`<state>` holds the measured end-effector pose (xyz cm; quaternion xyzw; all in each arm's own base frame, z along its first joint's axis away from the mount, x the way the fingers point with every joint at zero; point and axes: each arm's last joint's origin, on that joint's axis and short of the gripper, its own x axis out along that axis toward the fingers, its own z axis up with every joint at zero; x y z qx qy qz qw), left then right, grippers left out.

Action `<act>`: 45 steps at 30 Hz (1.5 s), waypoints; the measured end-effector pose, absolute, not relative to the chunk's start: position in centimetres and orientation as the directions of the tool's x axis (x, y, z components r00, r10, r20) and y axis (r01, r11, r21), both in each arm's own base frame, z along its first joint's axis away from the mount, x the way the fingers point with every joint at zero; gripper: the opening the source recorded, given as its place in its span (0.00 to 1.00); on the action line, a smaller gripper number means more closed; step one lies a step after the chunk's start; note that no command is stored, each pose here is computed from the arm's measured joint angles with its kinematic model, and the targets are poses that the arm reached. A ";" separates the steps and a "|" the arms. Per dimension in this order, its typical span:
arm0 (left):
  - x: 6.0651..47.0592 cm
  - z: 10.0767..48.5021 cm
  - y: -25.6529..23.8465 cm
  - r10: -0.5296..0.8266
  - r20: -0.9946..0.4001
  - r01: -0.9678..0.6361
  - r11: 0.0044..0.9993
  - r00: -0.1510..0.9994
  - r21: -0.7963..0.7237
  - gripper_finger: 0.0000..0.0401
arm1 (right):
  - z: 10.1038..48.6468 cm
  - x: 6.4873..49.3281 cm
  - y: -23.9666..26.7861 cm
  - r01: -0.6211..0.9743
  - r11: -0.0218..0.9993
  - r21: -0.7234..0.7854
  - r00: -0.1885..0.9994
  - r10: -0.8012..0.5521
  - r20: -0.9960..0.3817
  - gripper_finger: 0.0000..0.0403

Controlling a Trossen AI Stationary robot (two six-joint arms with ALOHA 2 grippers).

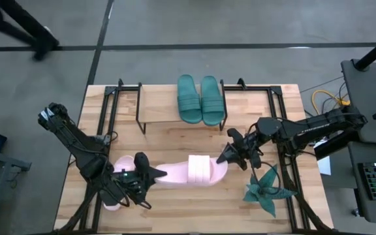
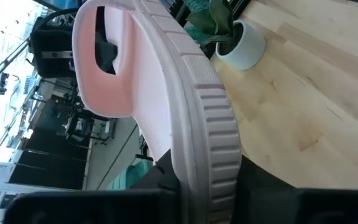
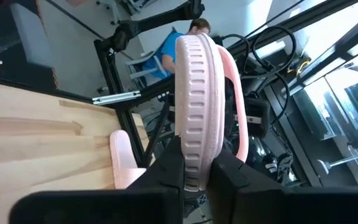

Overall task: Pick and place slides into the shelf
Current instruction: Put the top pink slipper on the shelf

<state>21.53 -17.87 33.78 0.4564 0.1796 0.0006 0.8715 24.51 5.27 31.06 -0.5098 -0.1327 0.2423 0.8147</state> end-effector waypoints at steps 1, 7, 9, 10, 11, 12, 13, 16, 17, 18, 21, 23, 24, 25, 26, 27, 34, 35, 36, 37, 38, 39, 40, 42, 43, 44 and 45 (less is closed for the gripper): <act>21.5 33.8 -17.8 0.172 -0.309 0.157 0.582 0.935 0.798 0.10 | 31.1 24.5 5.2 -0.262 0.375 -0.889 0.852 0.523 -0.030 0.10; 21.2 33.6 -17.4 0.285 -0.290 0.093 0.549 0.913 0.831 0.10 | 31.7 24.4 4.5 -0.128 0.492 -0.861 0.967 0.254 0.002 0.30; 20.9 33.7 -17.1 0.317 -0.282 0.065 0.553 0.906 0.831 0.10 | 31.8 24.3 4.2 -0.076 0.520 -0.851 0.988 0.156 0.007 0.35; 20.8 33.8 -16.9 0.332 -0.276 0.048 0.559 0.902 0.828 0.10 | 31.9 24.3 4.1 -0.055 0.529 -0.847 0.993 0.117 0.008 0.37; 20.6 33.8 -16.8 0.342 -0.274 0.038 0.561 0.899 0.827 0.10 | 31.9 24.2 4.0 -0.037 0.538 -0.842 0.996 0.085 0.011 0.39; 20.5 33.9 -16.6 0.353 -0.270 0.025 0.568 0.896 0.823 0.10 | 32.0 24.1 3.9 -0.022 0.543 -0.839 0.998 0.059 0.012 0.40; 20.3 33.9 -16.5 0.359 -0.273 0.021 0.572 0.892 0.820 0.10 | 32.1 24.0 3.8 -0.008 0.545 -0.839 0.999 0.034 0.013 0.41; 19.9 33.9 -16.1 0.369 -0.283 0.014 0.588 0.885 0.809 0.10 | 32.1 23.8 3.6 0.015 0.543 -0.840 1.000 -0.024 0.003 0.43; 19.9 34.0 -16.1 0.373 -0.282 0.008 0.591 0.884 0.807 0.10 | 32.1 23.8 3.5 0.021 0.542 -0.840 0.999 -0.040 -0.001 0.43; 19.8 34.0 -16.0 0.381 -0.280 0.004 0.585 0.881 0.811 0.10 | 32.1 23.8 3.5 0.028 0.544 -0.838 0.999 -0.051 0.000 0.43; 19.7 34.0 -15.7 0.443 -0.244 -0.044 0.547 0.863 0.836 0.10 | 32.2 23.7 3.4 0.044 0.551 -0.833 0.998 -0.069 0.007 0.43; 19.6 34.0 -15.6 0.480 -0.221 -0.074 0.522 0.849 0.850 0.10 | 32.4 23.6 3.4 0.052 0.561 -0.826 0.997 -0.071 0.014 0.42; 19.7 34.0 -15.5 0.487 -0.217 -0.080 0.519 0.846 0.851 0.10 | 32.4 23.5 3.4 0.053 0.569 -0.821 0.997 -0.070 0.016 0.42; 19.8 34.0 -15.4 0.492 -0.216 -0.086 0.520 0.844 0.850 0.10 | 32.6 23.4 3.4 0.058 0.577 -0.815 0.997 -0.069 0.022 0.41; 19.8 34.0 -15.3 0.498 -0.214 -0.092 0.520 0.840 0.849 0.10 | 32.8 23.3 3.4 0.066 0.588 -0.807 0.997 -0.070 0.031 0.41; 19.9 34.0 -15.3 0.505 -0.211 -0.098 0.517 0.837 0.850 0.10 | 33.0 23.2 3.4 0.071 0.595 -0.801 0.997 -0.068 0.038 0.41; 20.3 33.9 -14.1 0.626 -0.145 -0.229 0.477 0.766 0.848 0.10 | 33.9 22.8 4.0 0.081 0.617 -0.783 0.997 -0.046 0.067 0.39; 20.4 33.9 -13.8 0.635 -0.145 -0.247 0.487 0.759 0.838 0.10 | 34.0 22.8 4.1 0.077 0.609 -0.789 0.997 -0.038 0.067 0.39; 20.6 33.9 -13.6 0.644 -0.147 -0.262 0.494 0.751 0.829 0.10 | 34.0 22.8 4.3 0.070 0.604 -0.794 0.997 -0.029 0.066 0.39; 21.0 33.8 -13.3 0.657 -0.147 -0.272 0.492 0.739 0.827 0.10 | 34.0 22.9 4.5 0.065 0.598 -0.799 0.998 -0.022 0.065 0.39; 21.3 33.7 -13.0 0.671 -0.149 -0.278 0.485 0.726 0.829 0.10 | 34.1 23.0 4.8 0.061 0.588 -0.807 0.998 -0.015 0.065 0.40; 21.7 33.5 -12.7 0.685 -0.149 -0.285 0.477 0.713 0.832 0.10 | 34.0 23.1 5.0 0.059 0.571 -0.819 0.998 -0.017 0.060 0.40; 22.1 33.4 -12.3 0.701 -0.149 -0.292 0.468 0.697 0.834 0.10 | 33.9 23.2 5.2 0.058 0.554 -0.831 0.998 -0.023 0.054 0.41; 23.1 33.0 -11.6 0.731 -0.151 -0.306 0.451 0.665 0.838 0.10 | 34.1 23.6 5.5 0.078 0.537 -0.840 0.997 -0.064 0.051 0.43; 23.5 32.7 -11.3 0.746 -0.153 -0.306 0.439 0.648 0.845 0.10 | 34.2 23.8 5.6 0.096 0.536 -0.839 0.994 -0.098 0.050 0.44; 23.9 32.4 -10.9 0.759 -0.154 -0.307 0.429 0.633 0.850 0.10 | 34.5 24.0 5.6 0.124 0.542 -0.831 0.988 -0.141 0.056 0.45; 24.3 32.2 -10.6 0.770 -0.156 -0.307 0.420 0.619 0.854 0.10 | 34.9 24.2 5.6 0.156 0.552 -0.819 0.981 -0.185 0.062 0.46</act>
